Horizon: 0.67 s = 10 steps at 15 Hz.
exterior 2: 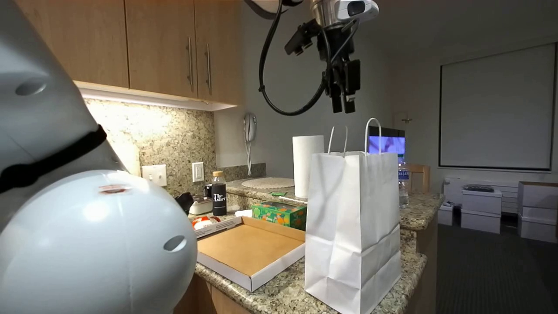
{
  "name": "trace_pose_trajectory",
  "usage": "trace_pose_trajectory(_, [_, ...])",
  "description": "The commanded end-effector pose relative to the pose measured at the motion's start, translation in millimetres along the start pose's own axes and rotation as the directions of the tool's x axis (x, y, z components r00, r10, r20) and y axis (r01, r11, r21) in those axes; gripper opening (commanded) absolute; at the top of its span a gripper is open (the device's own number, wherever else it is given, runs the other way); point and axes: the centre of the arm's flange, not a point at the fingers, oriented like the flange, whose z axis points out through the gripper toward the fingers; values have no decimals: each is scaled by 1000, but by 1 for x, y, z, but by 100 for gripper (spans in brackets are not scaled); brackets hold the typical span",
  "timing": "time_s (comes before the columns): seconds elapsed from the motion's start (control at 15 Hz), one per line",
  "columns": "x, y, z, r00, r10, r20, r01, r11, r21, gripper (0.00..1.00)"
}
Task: Pick up the socks on the box cover and put them in the paper bag
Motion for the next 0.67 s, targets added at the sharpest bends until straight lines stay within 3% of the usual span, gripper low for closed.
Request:
trace_pose_trajectory(0.0, [-16, -20, -12, 999, -31, -8, 31, 999, 24, 97])
trace_pose_trajectory(0.27, [-64, -66, -16, 978, -199, -63, 200, 980, 5, 100])
trace_pose_trajectory(0.6, [-134, -130, -3, 880, -473, -39, 474, 881, 6, 100])
